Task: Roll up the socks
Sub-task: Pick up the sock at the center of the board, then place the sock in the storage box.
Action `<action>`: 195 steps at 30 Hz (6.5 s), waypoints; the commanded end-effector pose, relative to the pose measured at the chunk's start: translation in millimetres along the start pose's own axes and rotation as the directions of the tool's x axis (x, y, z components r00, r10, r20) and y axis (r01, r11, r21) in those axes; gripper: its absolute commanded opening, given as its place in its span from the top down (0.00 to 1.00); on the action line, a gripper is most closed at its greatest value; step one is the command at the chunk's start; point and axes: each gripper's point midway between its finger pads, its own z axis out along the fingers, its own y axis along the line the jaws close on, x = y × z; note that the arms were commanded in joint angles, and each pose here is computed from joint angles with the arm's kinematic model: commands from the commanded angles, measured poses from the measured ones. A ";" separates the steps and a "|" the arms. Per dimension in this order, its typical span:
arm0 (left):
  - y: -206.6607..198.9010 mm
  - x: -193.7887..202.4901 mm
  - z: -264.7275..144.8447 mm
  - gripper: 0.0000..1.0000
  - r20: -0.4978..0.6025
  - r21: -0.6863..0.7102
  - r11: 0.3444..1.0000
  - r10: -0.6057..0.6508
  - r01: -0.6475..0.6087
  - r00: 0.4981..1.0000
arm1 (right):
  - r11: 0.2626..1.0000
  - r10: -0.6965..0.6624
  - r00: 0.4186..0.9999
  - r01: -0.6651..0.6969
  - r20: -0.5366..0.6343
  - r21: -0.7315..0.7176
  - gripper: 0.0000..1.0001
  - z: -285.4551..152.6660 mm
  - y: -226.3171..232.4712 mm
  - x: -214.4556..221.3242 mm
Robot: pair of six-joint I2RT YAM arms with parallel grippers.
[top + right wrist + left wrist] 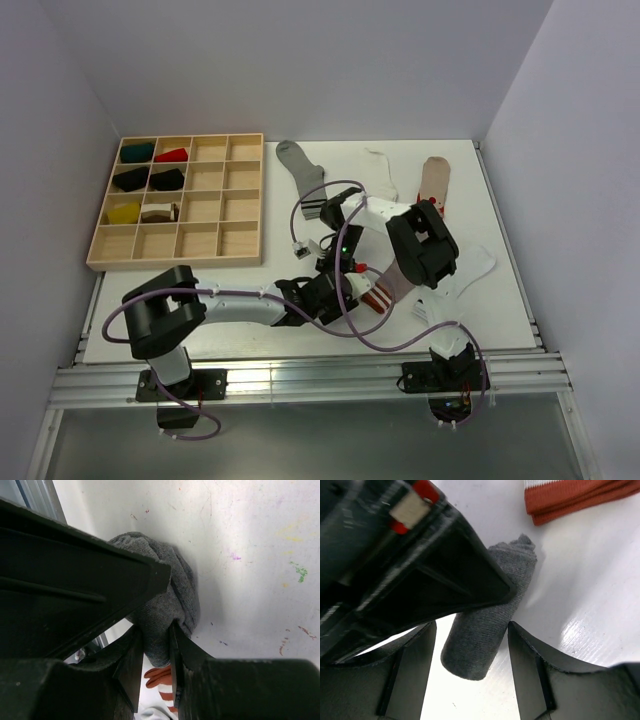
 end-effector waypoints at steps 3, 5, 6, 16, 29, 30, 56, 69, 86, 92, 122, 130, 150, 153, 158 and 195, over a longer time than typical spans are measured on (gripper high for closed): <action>-9.1 -4.0 4.6 0.37 -0.014 0.028 0.999 0.035 -0.035 0.999 | 0.998 -0.017 0.995 0.022 -0.102 0.052 0.71 8.7 -30.0 17.2; -11.5 -0.6 7.2 0.37 -0.028 0.033 0.999 0.040 -0.039 0.999 | 0.998 -0.017 0.995 0.023 -0.103 0.051 0.71 8.6 -30.7 16.7; -12.2 0.0 7.7 0.37 -0.031 0.037 0.999 0.041 -0.040 0.999 | 0.999 -0.016 0.994 0.021 -0.106 0.050 0.71 9.6 -32.2 16.8; -17.1 9.8 16.3 0.38 -0.093 0.056 0.995 0.091 -0.086 0.991 | 0.999 -0.018 0.992 0.023 -0.125 0.035 0.71 10.3 -33.1 20.2; -26.9 29.1 28.2 0.48 -0.183 0.105 0.984 0.163 -0.146 0.969 | 1.000 -0.026 0.989 0.026 -0.147 0.003 0.71 10.6 -35.2 20.5; -27.9 31.2 28.6 0.50 -0.188 0.111 0.983 0.167 -0.148 0.968 | 1.000 -0.026 0.989 0.027 -0.148 0.002 0.70 10.0 -34.7 20.3; -27.0 24.4 32.2 1.00 -0.138 0.151 0.988 0.059 -0.038 0.989 | 0.984 -0.022 0.990 -0.004 0.139 0.179 0.25 -79.1 -27.2 -0.8; 12.7 -17.2 11.0 1.00 -0.005 0.147 0.970 -0.198 0.196 0.980 | 0.917 0.002 0.885 -0.187 0.465 0.352 0.25 -203.3 -33.6 -8.3; 161.9 -56.1 -54.6 1.00 0.282 -0.010 0.820 -0.547 0.572 0.789 | 0.832 -0.029 0.810 -0.306 0.586 0.464 0.25 -260.3 -27.4 -6.1; 260.2 -27.5 -79.6 1.00 0.409 -0.254 0.631 -0.616 0.733 0.673 | 0.815 -0.036 0.810 -0.315 0.585 0.487 0.25 -261.9 -32.7 -3.8; 526.3 98.2 -59.6 1.00 0.395 -0.817 0.128 -0.585 0.562 0.708 | 0.776 -0.056 0.809 -0.334 0.585 0.536 0.24 -271.6 -53.3 -5.5; 513.5 127.0 -32.6 1.00 0.286 -0.854 0.166 -0.642 0.493 0.712 | 0.795 -0.038 0.810 -0.330 0.585 0.510 0.24 -261.4 -51.9 -3.3; 474.6 135.1 42.7 1.00 0.186 -0.672 0.339 -0.783 0.659 0.593 | 0.802 -0.026 0.827 -0.318 0.561 0.506 0.25 -243.3 -44.7 9.4; 472.0 138.7 48.1 1.00 0.193 -0.624 0.333 -0.811 0.707 0.553 | 0.800 -0.025 0.829 -0.319 0.559 0.508 0.25 -242.2 -43.9 10.9; 463.7 145.1 60.8 1.00 0.165 -0.547 0.346 -0.848 0.762 0.503 | 0.801 -0.016 0.829 -0.324 0.559 0.504 0.25 -239.5 -46.4 11.8; 495.0 104.8 21.6 0.43 0.243 -0.422 0.374 -0.831 0.826 0.501 | 0.788 -0.004 0.828 -0.342 0.560 0.512 0.25 -249.3 -39.5 11.1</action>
